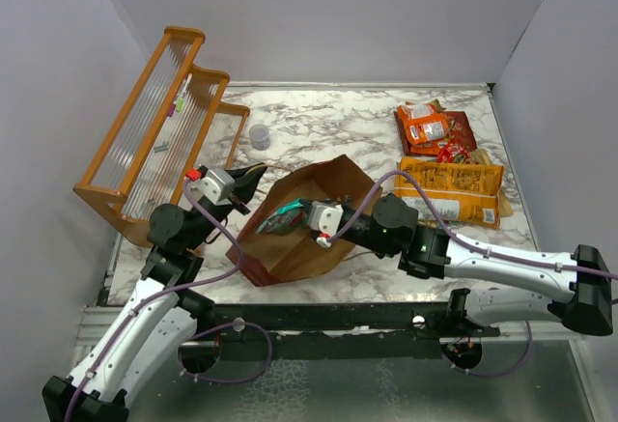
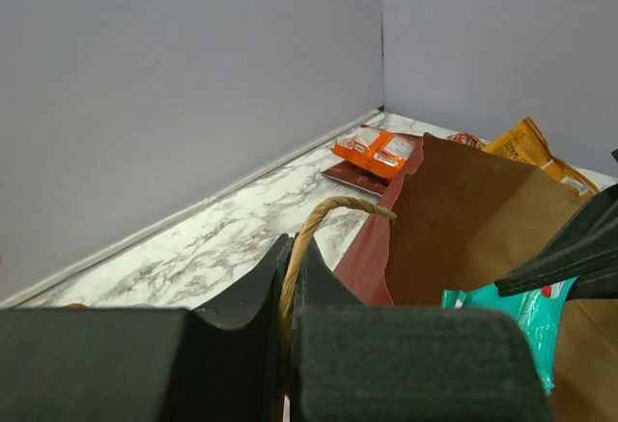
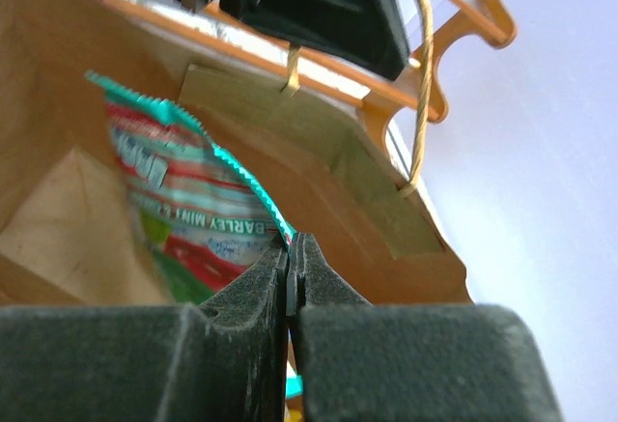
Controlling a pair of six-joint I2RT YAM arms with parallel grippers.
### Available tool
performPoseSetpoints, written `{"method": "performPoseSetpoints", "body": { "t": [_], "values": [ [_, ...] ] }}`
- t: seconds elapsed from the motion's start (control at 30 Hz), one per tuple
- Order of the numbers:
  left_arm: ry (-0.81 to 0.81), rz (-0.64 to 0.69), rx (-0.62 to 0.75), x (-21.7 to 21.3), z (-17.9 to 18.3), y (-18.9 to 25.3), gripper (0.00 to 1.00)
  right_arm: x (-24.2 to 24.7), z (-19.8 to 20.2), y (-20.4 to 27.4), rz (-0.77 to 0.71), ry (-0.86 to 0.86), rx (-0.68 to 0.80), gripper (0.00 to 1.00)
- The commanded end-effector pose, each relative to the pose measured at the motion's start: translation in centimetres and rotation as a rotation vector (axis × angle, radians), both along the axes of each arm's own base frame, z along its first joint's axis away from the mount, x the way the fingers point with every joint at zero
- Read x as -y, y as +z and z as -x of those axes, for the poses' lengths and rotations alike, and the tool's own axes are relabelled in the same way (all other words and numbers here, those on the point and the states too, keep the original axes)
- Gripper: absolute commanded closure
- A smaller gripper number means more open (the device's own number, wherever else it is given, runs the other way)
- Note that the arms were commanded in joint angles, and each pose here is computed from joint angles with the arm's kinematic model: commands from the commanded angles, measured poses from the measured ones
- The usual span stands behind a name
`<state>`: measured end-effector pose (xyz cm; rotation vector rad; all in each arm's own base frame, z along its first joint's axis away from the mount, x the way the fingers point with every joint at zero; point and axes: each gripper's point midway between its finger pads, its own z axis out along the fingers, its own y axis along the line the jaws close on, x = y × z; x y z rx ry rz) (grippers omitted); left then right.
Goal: Take the snacks out of the paper bag
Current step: Take out the snack from the paper bag.
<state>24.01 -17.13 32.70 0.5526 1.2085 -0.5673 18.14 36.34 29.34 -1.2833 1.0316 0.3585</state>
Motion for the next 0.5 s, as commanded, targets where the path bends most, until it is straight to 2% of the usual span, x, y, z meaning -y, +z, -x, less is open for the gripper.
{"method": "performPoseSetpoints", "body": {
  "t": [0.0, 0.2, 0.47],
  "values": [
    [-0.055, 0.029, 0.03, 0.6, 0.5, 1.9, 1.0, -0.1, -1.4, 2.9, -0.227, -0.076, 0.013, 0.99],
    [-0.041, 0.01, 0.001, 0.5, 0.1, 1.0, 1.0, 1.2, -4.5, 5.6, -0.41, -0.223, 0.058, 0.99],
    [0.033, -0.003, -0.029, -0.4, -0.9, 0.4, 1.0, 3.6, -3.8, 7.7, -0.486, -0.198, 0.058, 0.99]
  ]
}}
